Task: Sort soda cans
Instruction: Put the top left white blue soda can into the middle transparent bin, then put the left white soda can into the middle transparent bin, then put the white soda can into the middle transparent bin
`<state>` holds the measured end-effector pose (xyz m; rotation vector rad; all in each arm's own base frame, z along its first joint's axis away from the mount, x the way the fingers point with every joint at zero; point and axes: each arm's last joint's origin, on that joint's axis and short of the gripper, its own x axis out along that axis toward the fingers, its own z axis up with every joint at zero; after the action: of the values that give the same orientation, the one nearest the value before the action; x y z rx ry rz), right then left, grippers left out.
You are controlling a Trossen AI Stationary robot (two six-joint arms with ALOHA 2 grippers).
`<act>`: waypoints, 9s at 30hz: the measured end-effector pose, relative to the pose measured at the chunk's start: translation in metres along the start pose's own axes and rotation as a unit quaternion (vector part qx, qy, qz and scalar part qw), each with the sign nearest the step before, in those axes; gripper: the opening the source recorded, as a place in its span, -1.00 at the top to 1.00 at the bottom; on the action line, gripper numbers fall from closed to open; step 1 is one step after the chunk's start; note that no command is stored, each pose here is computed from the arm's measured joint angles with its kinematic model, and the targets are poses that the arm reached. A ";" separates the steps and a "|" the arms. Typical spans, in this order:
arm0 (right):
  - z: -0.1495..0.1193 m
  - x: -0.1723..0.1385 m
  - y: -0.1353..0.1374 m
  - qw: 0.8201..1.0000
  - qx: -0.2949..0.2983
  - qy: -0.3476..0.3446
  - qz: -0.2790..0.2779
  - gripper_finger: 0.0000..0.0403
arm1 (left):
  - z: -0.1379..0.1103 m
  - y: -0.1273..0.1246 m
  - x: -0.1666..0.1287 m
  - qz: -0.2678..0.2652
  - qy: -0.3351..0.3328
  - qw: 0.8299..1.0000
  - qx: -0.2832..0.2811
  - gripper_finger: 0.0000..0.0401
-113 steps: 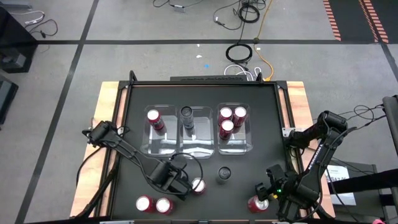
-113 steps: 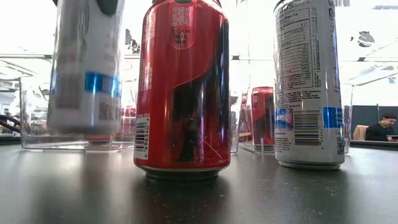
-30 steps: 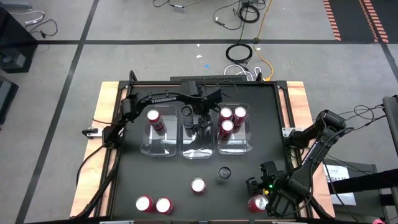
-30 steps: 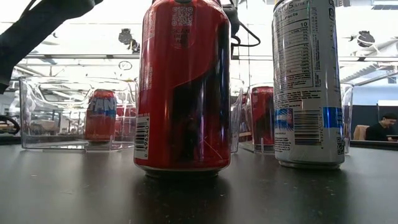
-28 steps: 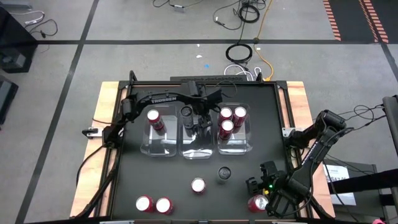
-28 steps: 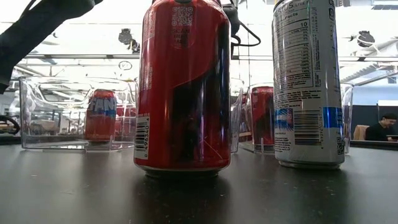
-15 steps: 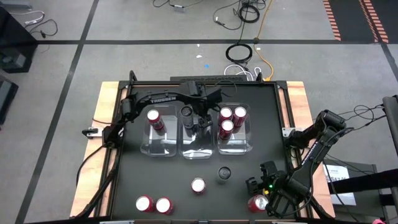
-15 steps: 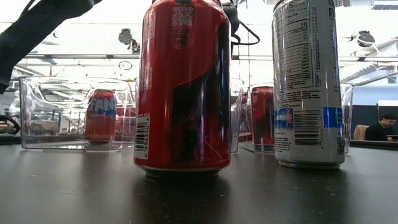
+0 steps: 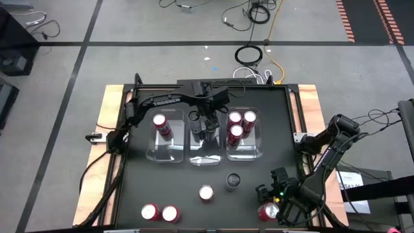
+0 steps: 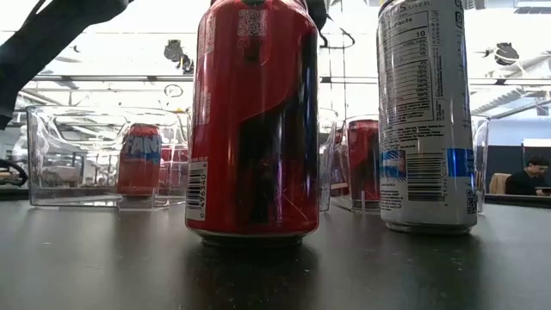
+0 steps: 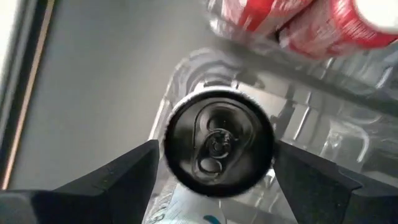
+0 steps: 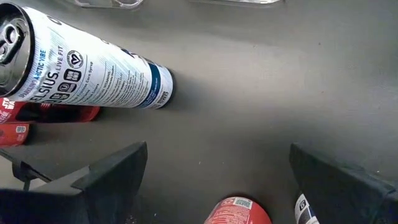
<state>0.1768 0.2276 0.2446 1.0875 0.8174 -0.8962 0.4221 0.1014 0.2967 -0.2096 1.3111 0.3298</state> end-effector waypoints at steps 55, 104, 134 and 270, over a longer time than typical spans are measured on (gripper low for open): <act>0.058 -0.038 0.113 0.951 -0.292 0.005 0.102 -0.91 | -0.254 -0.137 -0.098 -0.228 -0.309 0.913 0.136 -0.58; 0.058 0.057 0.120 0.954 -0.295 0.043 -0.027 -0.52 | -0.291 -0.095 -0.095 -0.285 -0.351 0.887 0.094 -0.58; 0.135 -0.040 0.150 0.936 -0.326 -0.073 0.111 -0.25 | -0.290 -0.095 -0.096 -0.287 -0.352 0.886 0.090 -0.58; 0.011 -0.078 0.004 0.971 -0.035 0.133 -0.193 -0.43 | -0.270 -0.079 -0.102 -0.070 -0.492 0.865 0.063 -0.58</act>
<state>0.1499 0.2326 0.3186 1.0158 1.3061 -1.0482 0.1817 -0.0750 0.3258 -0.0048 0.2924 0.1757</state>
